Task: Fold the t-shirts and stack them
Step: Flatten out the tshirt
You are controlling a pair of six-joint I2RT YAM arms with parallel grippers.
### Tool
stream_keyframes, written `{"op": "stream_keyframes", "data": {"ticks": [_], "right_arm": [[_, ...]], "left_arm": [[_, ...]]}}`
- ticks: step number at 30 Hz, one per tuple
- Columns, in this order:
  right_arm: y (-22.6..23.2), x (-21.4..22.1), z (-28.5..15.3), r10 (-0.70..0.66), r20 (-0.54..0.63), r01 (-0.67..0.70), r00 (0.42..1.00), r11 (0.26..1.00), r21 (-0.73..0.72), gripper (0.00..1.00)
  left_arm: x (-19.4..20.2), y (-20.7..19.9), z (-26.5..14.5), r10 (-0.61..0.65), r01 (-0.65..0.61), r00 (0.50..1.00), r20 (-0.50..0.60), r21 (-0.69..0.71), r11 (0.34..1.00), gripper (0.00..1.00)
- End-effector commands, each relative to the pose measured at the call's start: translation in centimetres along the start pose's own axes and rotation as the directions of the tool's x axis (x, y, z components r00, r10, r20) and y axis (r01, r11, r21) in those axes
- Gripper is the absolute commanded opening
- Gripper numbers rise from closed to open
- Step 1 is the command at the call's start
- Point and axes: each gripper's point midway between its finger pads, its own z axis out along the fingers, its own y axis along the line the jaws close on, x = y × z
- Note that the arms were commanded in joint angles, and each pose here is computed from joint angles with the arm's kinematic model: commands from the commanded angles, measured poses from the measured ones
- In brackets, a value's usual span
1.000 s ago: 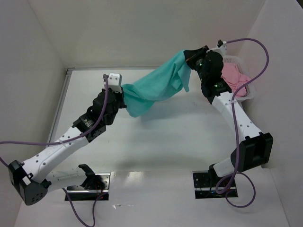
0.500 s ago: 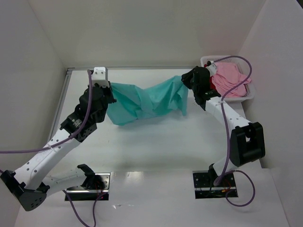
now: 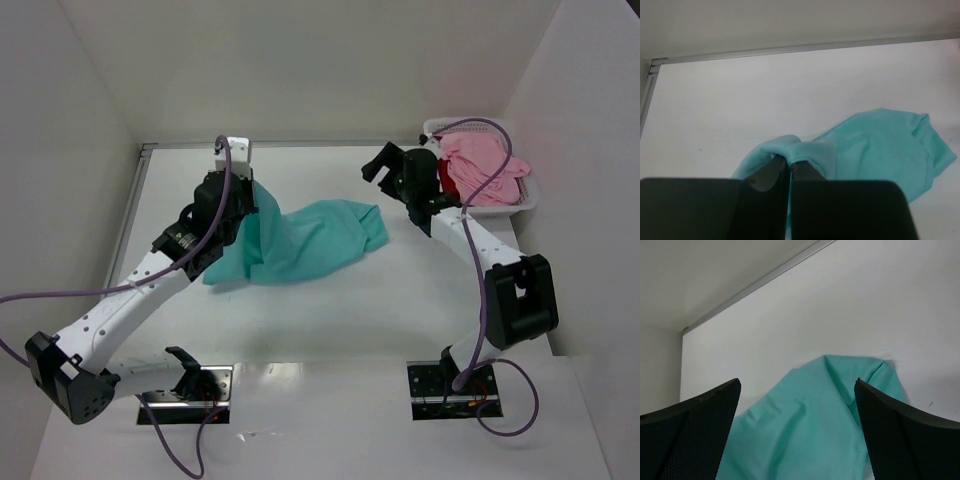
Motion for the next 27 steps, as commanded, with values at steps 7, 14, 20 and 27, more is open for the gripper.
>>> {"op": "stream_keyframes", "data": {"ticks": [7,14,20,27], "right_arm": [[7.1,6.8,-4.3,-0.263,-0.063,0.238,0.963,0.935,-0.261,1.00],[8.4,13.0,-5.5,-0.430,-0.105,0.373,0.897,0.862,-0.343,1.00],[8.9,16.6,-5.8,-0.508,-0.138,0.418,0.850,0.810,-0.411,1.00],[10.4,20.0,-7.7,-0.594,-0.097,0.486,0.799,0.732,-0.477,1.00]], "left_arm": [[-4.3,4.1,3.5,-0.142,0.151,0.985,0.097,-0.093,0.984,0.00],[-9.1,6.1,3.8,-0.243,0.259,0.947,0.210,-0.050,0.965,0.00],[-8.2,8.1,6.1,-0.261,0.278,0.947,0.185,-0.068,0.958,0.00],[-7.1,7.2,8.1,-0.269,0.276,0.953,0.139,-0.030,0.961,0.00]]}}
